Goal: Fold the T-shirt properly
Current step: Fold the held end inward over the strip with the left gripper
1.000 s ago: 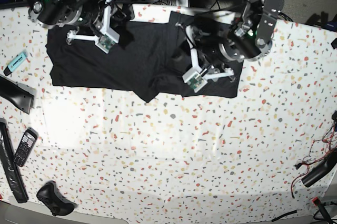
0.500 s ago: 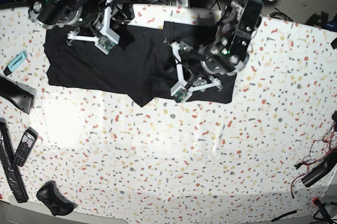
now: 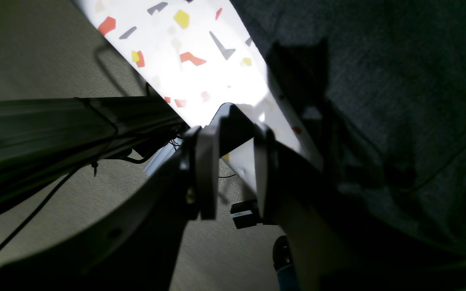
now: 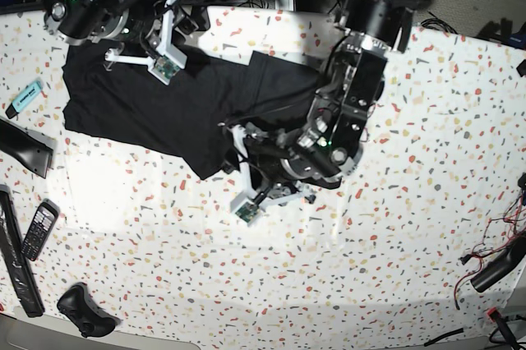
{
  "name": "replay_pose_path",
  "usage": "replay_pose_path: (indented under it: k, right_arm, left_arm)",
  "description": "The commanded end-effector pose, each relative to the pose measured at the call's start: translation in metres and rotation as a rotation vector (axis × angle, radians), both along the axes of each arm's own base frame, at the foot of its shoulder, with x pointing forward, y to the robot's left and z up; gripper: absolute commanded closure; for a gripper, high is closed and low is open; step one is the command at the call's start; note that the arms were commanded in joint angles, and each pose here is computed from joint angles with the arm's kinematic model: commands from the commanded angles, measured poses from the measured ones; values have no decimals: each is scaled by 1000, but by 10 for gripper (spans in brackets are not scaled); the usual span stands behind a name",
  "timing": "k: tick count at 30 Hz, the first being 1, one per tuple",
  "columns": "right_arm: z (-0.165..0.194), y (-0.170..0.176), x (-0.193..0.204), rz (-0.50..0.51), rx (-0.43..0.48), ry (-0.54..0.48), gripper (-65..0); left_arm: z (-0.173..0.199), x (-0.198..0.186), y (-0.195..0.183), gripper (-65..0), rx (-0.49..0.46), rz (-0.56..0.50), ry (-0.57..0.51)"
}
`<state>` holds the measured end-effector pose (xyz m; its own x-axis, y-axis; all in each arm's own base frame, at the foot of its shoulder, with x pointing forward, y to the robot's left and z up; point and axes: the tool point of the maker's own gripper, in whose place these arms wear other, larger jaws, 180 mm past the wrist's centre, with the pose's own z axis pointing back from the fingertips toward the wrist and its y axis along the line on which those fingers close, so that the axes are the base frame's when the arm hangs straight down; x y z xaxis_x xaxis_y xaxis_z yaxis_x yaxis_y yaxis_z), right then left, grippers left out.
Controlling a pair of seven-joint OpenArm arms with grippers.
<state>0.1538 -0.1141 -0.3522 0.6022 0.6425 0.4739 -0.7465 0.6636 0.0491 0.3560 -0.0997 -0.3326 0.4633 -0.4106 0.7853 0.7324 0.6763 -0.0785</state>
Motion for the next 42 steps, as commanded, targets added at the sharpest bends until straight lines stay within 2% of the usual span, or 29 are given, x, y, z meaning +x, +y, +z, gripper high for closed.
replay_pose_path:
  k: [1, 5, 9, 13, 18, 22, 25, 33, 39, 42]
  right_arm:
    - [7, 1, 5, 10, 7, -29, -149]
    - [7, 0, 4, 10, 4, -26, -149]
    - [6, 0, 3, 10, -2, -22, -149]
    - [6, 0, 4, 10, 1, -24, -149]
    - [7, 1, 5, 10, 9, -32, -149]
    - [8, 1, 6, 10, 8, -32, -149]
    - [7, 1, 5, 10, 5, -29, -149]
    - [4, -4, 1, 11, -25, -3, -149]
    - [5, -2, 3, 11, -10, -17, -149]
    - [5, -2, 3, 11, -11, -16, -149]
  left_arm:
    - [21, 10, -8, -279, -38, -5, -51]
    - [19, 13, -2, -279, 15, -4, -40]
    - [5, 13, 19, -279, 129, 3, 5]
    - [-14, 8, 44, -279, 186, 18, 34]
    - [-24, -11, 25, -279, 114, -22, 30]
    - [-22, -24, -5, -279, 109, -93, -60]
    - [-14, -19, -22, -279, 93, -73, -111]
    - [-45, -4, -48, -279, 112, -107, -18]
    - [-13, 13, -60, -279, 3, -109, -11]
    - [5, 17, -60, -279, 20, -126, -5]
